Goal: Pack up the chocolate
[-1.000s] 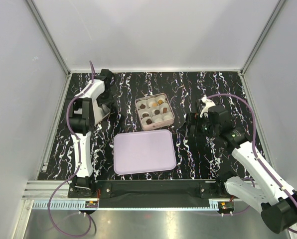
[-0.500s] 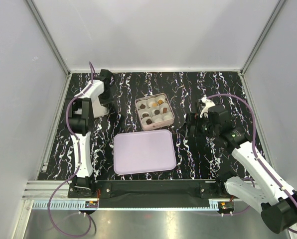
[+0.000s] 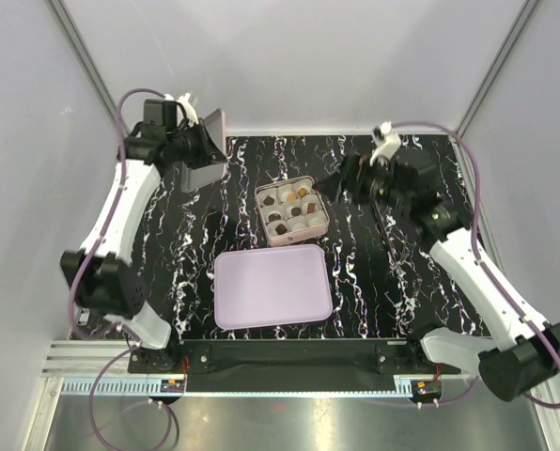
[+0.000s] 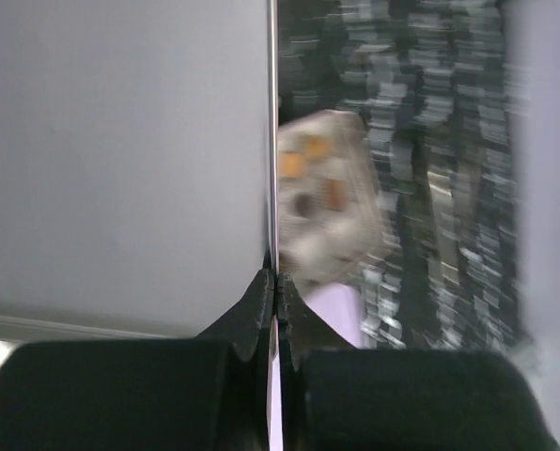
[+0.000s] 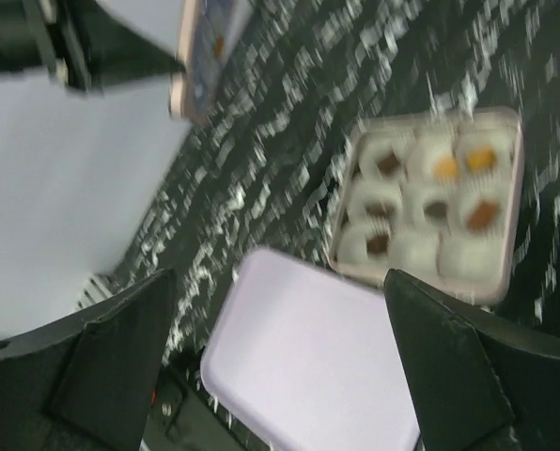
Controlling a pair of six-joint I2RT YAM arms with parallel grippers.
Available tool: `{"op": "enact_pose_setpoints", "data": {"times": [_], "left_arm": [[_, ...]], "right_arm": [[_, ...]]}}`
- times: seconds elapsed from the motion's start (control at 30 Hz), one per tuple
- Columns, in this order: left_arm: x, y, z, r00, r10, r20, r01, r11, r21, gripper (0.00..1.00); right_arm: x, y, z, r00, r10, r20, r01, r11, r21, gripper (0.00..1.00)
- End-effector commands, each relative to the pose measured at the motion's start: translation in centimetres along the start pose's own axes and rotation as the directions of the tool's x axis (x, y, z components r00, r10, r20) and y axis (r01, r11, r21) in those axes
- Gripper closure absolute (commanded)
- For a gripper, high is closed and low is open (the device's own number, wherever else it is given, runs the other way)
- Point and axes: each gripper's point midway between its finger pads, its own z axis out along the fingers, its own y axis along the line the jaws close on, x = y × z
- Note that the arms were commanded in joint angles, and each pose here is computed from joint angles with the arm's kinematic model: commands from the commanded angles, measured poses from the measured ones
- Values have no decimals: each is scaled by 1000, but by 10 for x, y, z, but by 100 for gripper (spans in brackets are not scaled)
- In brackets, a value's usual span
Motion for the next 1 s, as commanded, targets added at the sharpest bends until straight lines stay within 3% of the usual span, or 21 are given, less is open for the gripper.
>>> {"op": "enact_pose_setpoints", "data": {"times": [0.0, 0.1, 0.2, 0.27, 0.37, 0.5, 0.53, 0.63, 0.67, 0.73, 0.77, 0.8, 0.93, 0.97], "left_arm": [[20, -74, -45, 998, 68, -17, -57, 929, 366, 100], [40, -101, -72, 993, 116, -21, -91, 868, 489, 100], [60, -126, -95, 987, 159, -22, -115, 795, 596, 100], [78, -137, -104, 981, 190, -37, -124, 765, 632, 100], [99, -149, -116, 968, 236, -79, -124, 733, 668, 100], [121, -161, -132, 947, 310, -86, -160, 687, 708, 100], [124, -163, -137, 942, 325, -79, -172, 673, 719, 100], [139, -169, -146, 924, 374, -76, -193, 631, 751, 100], [146, -170, -148, 917, 388, -92, -181, 610, 771, 100], [152, -172, -153, 911, 405, -84, -188, 585, 789, 100], [156, -174, -155, 905, 417, -84, -189, 571, 799, 100], [160, -175, -157, 900, 429, -83, -187, 550, 814, 100], [168, -182, -163, 885, 460, -74, -195, 510, 838, 100], [170, -182, -164, 881, 467, -77, -194, 505, 841, 100]], "right_arm": [[-85, 51, -2, 969, -110, 222, 144, 980, -141, 0], [-102, 79, -3, 922, -273, 273, 343, 904, -256, 0], [-95, 92, -9, 748, -525, 405, 651, 699, -296, 0], [-87, 88, -11, 571, -643, 511, 811, 539, -227, 0], [-73, 76, -13, 406, -717, 567, 908, 386, -162, 0], [-53, 56, -16, 401, -729, 555, 915, 293, -276, 0], [-55, 52, -17, 369, -743, 558, 928, 260, -268, 0], [-52, 39, -12, 352, -760, 547, 930, 216, -298, 0], [-44, 33, -8, 379, -759, 529, 914, 217, -343, 0], [-52, 35, -8, 330, -768, 549, 929, 161, -333, 0], [-48, 28, -2, 359, -771, 526, 915, 178, -363, 0], [-57, 33, -3, 321, -773, 548, 929, 143, -343, 0], [-66, 30, 10, 317, -772, 552, 929, 134, -345, 0], [-60, 25, 14, 352, -767, 536, 912, 151, -382, 0]]}}
